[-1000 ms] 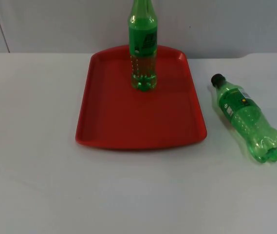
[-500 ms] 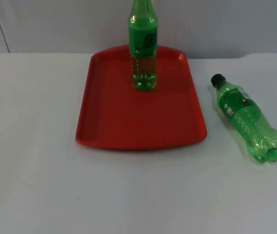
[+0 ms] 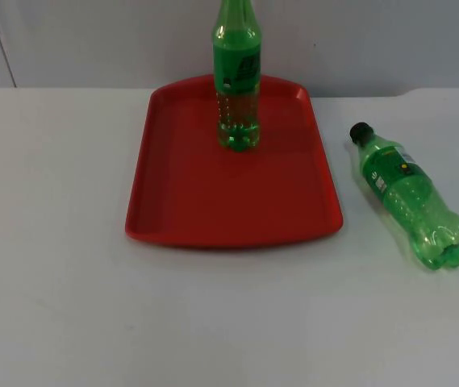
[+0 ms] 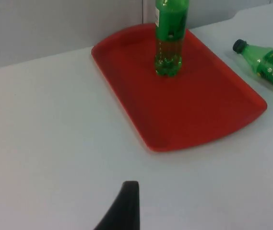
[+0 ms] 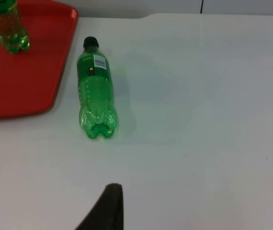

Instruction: Place the bottle upright on the tray.

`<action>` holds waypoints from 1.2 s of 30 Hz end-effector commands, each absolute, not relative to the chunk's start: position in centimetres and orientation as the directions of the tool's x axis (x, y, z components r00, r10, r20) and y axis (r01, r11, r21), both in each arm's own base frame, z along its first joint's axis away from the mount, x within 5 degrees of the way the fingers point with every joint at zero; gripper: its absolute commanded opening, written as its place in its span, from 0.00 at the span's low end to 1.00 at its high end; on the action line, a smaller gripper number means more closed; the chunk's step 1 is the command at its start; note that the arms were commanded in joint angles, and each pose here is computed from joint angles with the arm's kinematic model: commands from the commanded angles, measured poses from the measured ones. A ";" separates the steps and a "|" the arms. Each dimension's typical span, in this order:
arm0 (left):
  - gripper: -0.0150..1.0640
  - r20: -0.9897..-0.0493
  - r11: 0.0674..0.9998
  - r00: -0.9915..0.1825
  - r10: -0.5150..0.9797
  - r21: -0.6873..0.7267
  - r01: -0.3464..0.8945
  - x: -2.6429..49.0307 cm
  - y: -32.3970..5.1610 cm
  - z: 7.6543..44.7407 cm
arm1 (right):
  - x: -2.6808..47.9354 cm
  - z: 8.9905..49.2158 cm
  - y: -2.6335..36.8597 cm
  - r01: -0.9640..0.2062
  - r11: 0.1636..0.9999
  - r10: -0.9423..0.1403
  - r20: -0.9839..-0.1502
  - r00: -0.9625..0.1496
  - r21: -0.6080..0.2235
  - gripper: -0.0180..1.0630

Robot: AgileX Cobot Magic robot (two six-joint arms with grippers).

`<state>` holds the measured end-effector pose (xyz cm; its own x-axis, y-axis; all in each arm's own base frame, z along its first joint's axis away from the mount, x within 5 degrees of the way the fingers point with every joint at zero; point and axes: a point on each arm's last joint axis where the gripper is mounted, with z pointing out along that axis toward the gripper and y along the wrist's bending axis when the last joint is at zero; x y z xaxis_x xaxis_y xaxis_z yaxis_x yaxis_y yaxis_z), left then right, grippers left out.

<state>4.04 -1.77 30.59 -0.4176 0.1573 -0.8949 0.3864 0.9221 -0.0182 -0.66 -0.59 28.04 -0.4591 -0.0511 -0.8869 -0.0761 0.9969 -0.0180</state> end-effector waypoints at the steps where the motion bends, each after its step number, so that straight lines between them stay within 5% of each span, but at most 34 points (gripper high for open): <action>1: 0.86 -0.892 0.920 -0.426 0.151 -0.030 0.390 3.1 -1.5 29.6 | -0.7 28.0 -0.6 -0.070 0.997 -0.058 -0.889 -0.454 -0.029 0.98; 16: 0.86 -0.948 0.905 -0.315 0.041 -0.098 0.414 0.0 -0.6 29.1 | -0.7 28.0 -0.7 -0.066 0.997 -0.061 -0.889 -0.454 -0.035 0.98; 36: 0.86 -0.951 0.905 -0.306 0.037 -0.099 0.415 -0.1 -0.6 29.1 | -0.7 28.1 -0.7 -0.061 0.998 -0.055 -0.892 -0.449 -0.030 0.98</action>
